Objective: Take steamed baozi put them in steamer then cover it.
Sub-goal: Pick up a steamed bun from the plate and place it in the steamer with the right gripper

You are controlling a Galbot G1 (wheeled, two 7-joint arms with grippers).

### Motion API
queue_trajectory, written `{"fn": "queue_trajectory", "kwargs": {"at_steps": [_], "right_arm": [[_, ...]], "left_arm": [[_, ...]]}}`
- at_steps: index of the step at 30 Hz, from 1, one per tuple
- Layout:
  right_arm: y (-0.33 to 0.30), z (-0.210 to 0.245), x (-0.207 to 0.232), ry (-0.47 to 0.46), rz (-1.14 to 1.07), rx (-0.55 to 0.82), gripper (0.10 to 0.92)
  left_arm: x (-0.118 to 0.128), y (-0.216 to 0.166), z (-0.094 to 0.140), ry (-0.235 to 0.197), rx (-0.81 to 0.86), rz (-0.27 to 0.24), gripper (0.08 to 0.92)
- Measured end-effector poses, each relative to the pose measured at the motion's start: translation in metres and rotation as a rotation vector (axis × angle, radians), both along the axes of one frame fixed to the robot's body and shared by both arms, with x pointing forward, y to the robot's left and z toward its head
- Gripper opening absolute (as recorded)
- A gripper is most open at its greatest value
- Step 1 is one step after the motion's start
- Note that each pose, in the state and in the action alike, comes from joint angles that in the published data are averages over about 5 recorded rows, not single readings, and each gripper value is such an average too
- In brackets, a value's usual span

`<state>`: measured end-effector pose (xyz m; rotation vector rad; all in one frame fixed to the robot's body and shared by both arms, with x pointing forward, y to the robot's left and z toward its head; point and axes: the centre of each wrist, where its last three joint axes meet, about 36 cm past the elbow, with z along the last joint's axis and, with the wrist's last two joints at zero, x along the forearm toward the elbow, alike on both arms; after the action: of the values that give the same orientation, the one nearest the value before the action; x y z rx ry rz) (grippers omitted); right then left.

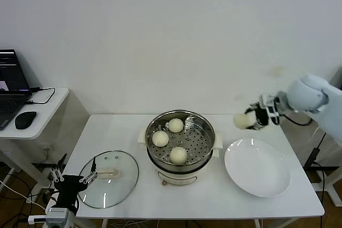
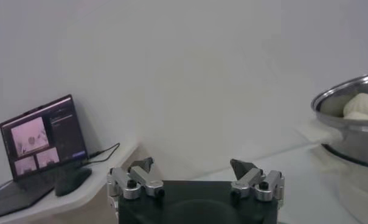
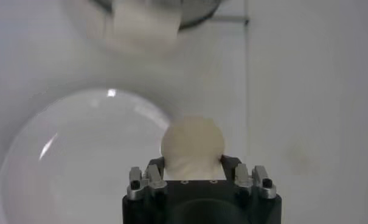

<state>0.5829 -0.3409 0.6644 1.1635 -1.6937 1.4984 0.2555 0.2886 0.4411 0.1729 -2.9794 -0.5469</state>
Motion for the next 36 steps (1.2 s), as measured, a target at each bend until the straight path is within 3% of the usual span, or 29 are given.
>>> {"fn": "queue_trajectory", "kwargs": {"at_steps": [9, 17, 36], "right_arm": [[0.087, 0.016, 0.001, 0.04, 0.049, 0.082, 0.594], [0.146, -0.014, 0.004, 0.102, 0.023, 0.095, 0.594], [0.182, -0.082, 0.018, 0.15, -0.071, 0.055, 0.6]], "left_arm": [[-0.002, 0.001, 0.001, -0.002, 0.005, 0.005, 0.823], [-0.003, 0.004, 0.001, -0.002, 0.005, 0.02, 0.823], [-0.001, 0.007, -0.002, 0.0, 0.006, 0.028, 0.823]]}}
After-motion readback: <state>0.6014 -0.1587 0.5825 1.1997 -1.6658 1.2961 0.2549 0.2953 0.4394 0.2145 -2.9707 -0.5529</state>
